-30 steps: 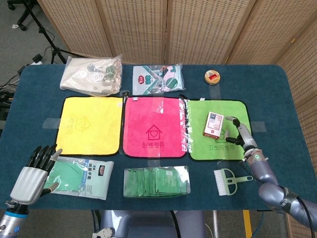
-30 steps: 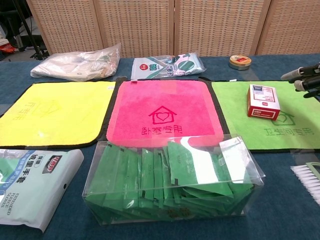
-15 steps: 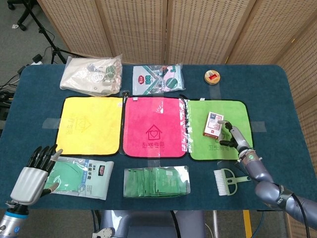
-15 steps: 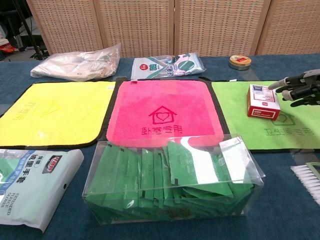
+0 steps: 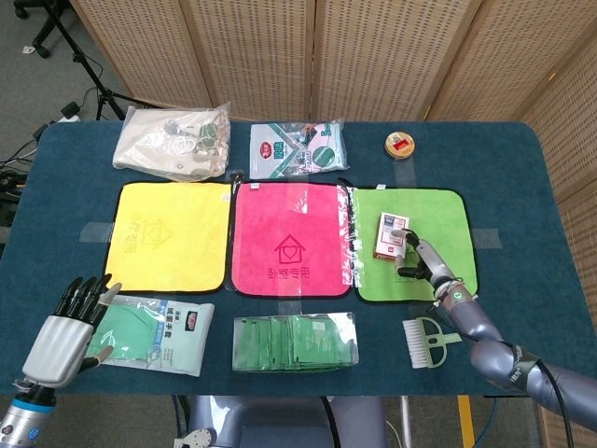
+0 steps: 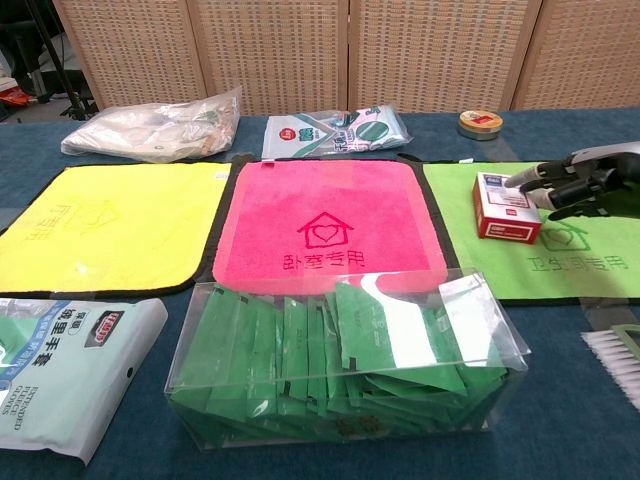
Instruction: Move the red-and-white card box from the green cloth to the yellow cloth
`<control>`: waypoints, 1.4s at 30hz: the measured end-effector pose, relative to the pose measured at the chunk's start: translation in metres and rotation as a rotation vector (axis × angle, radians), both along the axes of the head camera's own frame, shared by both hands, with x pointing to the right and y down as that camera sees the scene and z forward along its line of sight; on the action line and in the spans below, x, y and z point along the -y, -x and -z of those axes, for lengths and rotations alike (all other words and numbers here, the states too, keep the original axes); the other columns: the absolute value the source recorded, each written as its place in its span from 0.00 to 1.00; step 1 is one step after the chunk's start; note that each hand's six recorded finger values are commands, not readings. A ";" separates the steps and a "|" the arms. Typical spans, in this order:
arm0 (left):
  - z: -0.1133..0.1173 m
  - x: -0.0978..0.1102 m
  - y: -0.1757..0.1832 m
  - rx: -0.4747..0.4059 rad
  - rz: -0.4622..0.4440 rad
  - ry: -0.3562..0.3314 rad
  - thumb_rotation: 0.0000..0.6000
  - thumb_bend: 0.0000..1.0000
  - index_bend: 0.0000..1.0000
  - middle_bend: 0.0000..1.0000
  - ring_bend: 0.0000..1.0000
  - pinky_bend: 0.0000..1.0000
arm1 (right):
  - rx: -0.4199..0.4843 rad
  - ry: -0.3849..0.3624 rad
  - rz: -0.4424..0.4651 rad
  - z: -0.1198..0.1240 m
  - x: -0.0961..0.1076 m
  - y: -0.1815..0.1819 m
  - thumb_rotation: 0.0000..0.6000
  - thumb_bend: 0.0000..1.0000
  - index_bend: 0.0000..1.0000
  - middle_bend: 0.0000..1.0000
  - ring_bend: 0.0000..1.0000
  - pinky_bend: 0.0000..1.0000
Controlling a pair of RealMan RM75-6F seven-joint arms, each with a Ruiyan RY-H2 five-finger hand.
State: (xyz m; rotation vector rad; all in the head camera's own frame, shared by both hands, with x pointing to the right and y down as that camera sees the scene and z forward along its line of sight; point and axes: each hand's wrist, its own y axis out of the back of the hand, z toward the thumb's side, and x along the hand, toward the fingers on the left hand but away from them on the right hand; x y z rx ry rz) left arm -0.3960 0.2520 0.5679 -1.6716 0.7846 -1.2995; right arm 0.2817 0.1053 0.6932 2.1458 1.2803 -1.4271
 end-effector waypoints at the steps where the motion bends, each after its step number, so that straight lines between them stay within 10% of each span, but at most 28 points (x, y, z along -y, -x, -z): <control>1: 0.000 0.000 0.000 0.000 0.000 0.001 1.00 0.11 0.00 0.00 0.00 0.00 | 0.004 0.001 0.004 0.000 0.000 0.002 1.00 0.73 0.13 0.01 0.00 0.00; 42: -0.005 0.001 0.000 0.000 0.001 0.016 1.00 0.11 0.00 0.00 0.00 0.00 | 0.048 0.023 0.075 0.008 -0.015 0.082 1.00 0.74 0.13 0.01 0.00 0.00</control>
